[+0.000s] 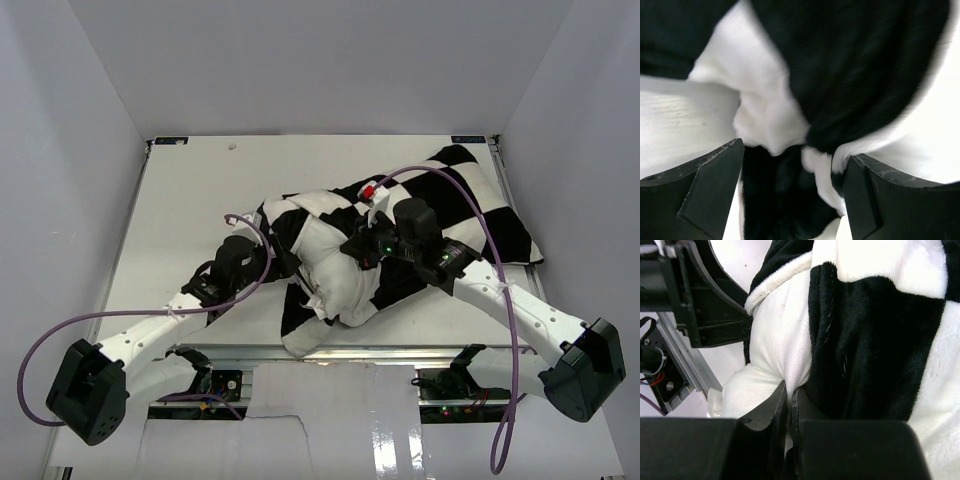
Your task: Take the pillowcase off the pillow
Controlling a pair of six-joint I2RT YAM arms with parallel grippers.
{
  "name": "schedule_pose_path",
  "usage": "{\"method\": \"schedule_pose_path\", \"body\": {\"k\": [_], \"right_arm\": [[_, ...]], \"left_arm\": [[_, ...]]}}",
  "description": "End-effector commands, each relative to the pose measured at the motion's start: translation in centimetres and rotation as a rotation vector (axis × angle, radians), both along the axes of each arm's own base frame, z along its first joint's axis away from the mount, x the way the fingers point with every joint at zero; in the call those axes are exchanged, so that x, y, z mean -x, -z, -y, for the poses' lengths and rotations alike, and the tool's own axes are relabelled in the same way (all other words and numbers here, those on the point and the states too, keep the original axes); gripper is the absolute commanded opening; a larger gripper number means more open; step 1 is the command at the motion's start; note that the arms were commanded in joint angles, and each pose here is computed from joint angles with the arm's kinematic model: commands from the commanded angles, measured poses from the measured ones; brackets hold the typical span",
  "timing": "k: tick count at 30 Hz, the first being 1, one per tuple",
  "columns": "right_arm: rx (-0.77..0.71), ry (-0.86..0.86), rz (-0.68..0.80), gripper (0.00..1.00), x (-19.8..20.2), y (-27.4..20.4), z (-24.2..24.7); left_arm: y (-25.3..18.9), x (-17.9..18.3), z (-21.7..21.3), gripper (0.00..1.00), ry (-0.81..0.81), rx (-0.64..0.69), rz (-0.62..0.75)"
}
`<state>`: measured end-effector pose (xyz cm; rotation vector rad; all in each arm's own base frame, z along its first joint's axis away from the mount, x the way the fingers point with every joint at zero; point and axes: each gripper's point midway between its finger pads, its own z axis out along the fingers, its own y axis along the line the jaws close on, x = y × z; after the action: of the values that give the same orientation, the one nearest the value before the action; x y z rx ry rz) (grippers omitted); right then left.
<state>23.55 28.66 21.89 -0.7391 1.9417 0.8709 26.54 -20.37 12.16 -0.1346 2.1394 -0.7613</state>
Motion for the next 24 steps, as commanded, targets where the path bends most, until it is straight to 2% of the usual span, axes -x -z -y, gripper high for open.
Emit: {"method": "schedule_pose_path", "body": {"k": [1,8,10,12,13,14,19,24], "right_arm": [[-0.104,-0.042,0.099,0.08,0.0,-3.6,-0.9],[-0.155,-0.068,0.113,0.08,0.5,-4.2,-1.3],[-0.157,-0.067,0.111,0.08,0.7,-4.1,-1.1],[-0.158,-0.063,0.115,0.08,0.9,-4.0,-0.9],[-0.16,-0.06,0.119,0.08,1.2,-4.1,-0.5],[-0.161,-0.05,0.123,0.08,1.4,-4.3,0.1],[-0.156,-0.018,0.107,0.08,2.3,-4.3,2.4],[-0.176,-0.04,0.131,0.08,4.1,-5.0,3.6]], "left_arm": [[-4.5,-0.4,1.0,0.85,0.085,0.006,0.089],[-3.3,-1.4,2.1,0.84,0.123,-0.029,0.048],[-2.9,-2.1,1.6,0.59,0.079,-0.045,0.045],[-2.0,-2.8,0.0,0.33,-0.045,-0.076,0.0],[-2.1,-3.7,-1.5,0.11,-0.134,-0.108,0.011],[-2.1,-3.8,-2.4,0.0,-0.188,-0.116,0.002],[-2.6,-5.5,-7.1,0.0,-0.407,-0.167,0.024],[-2.1,-6.9,-9.4,0.0,-0.474,-0.156,0.014]]}}
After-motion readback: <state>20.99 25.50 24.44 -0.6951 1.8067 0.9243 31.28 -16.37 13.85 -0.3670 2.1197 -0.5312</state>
